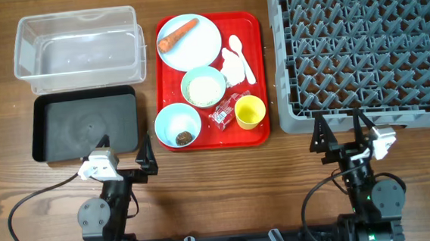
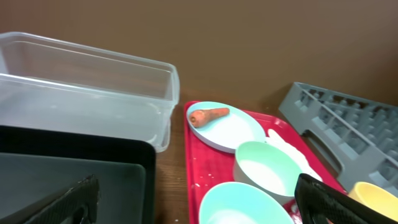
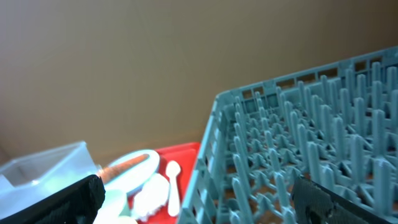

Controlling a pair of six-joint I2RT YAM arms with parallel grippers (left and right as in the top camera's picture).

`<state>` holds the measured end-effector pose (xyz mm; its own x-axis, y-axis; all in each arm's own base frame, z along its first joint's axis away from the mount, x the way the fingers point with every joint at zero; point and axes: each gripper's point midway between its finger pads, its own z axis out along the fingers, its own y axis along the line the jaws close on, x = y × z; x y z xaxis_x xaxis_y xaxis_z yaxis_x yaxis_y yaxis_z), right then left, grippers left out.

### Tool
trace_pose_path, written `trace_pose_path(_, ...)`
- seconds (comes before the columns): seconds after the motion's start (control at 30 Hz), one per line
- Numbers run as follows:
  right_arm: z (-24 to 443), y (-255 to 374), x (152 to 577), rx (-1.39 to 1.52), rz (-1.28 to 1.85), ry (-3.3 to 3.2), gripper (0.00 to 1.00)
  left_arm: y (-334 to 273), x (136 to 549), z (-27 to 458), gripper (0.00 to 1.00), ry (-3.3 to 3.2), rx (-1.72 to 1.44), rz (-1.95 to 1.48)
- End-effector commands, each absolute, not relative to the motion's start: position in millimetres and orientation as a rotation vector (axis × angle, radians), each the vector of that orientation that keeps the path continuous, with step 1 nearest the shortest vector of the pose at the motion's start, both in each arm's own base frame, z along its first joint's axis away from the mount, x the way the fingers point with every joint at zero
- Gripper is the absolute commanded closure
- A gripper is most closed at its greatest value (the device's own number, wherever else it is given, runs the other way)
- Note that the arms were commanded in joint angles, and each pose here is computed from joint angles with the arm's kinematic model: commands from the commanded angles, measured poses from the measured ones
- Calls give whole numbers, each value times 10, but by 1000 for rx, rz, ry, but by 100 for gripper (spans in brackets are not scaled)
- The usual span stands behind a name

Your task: Sort waste into correct bins and load items into the dishwasher rack

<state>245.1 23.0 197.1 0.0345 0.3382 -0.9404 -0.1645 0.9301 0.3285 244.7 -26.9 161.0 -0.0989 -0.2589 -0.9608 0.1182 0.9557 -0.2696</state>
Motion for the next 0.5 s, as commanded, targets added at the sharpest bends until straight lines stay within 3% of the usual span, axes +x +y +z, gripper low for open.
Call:
trace_pose_path(0.0,2176,467,2371,16,494,1418,0,-392,2422,1798,0,1575,-32,-373)
trace_pose_path(0.27,3293,747,2014,-268,476,1164,0,-402,2295,2901,0,1436,1,-373)
trace_pose_path(0.47,3693,1051,2256,-464,579,1304,0,-503,2652,3242,0,1701,-5,-419)
